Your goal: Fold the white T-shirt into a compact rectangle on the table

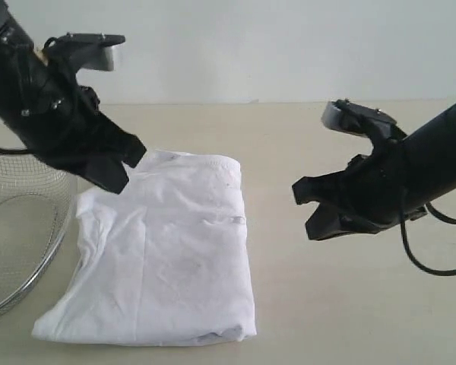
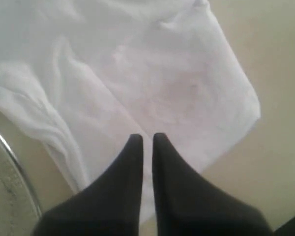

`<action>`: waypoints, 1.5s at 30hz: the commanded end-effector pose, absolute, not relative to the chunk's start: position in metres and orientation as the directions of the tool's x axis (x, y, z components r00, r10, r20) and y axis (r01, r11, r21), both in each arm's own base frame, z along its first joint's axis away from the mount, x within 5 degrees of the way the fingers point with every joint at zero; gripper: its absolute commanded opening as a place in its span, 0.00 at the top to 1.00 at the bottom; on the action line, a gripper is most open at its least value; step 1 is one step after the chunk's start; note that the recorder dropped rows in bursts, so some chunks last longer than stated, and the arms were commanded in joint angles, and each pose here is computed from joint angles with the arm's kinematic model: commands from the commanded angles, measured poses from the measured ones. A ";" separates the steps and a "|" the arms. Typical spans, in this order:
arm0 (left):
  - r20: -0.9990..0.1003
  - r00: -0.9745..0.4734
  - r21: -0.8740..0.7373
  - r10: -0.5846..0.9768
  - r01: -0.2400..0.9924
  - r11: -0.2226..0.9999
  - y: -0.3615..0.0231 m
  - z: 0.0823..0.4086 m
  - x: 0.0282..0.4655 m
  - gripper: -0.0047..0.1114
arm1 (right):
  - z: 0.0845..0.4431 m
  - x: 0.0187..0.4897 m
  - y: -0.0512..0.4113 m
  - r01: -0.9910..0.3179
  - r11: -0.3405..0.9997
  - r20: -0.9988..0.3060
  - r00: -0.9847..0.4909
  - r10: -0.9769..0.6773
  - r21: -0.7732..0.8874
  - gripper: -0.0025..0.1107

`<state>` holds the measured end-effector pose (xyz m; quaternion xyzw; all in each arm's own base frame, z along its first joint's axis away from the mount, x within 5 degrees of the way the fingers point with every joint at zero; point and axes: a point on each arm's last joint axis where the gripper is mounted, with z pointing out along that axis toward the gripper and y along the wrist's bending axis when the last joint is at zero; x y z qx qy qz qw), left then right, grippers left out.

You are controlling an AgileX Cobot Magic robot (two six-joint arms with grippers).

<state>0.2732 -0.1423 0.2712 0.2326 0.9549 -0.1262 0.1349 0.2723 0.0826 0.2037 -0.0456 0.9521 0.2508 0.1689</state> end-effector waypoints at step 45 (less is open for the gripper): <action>-0.073 -0.897 -0.159 0.436 0.442 0.883 -0.150 0.124 0.213 0.92 | 0.097 0.360 0.144 -0.071 0.699 -0.205 -0.972 0.110 0.712 0.48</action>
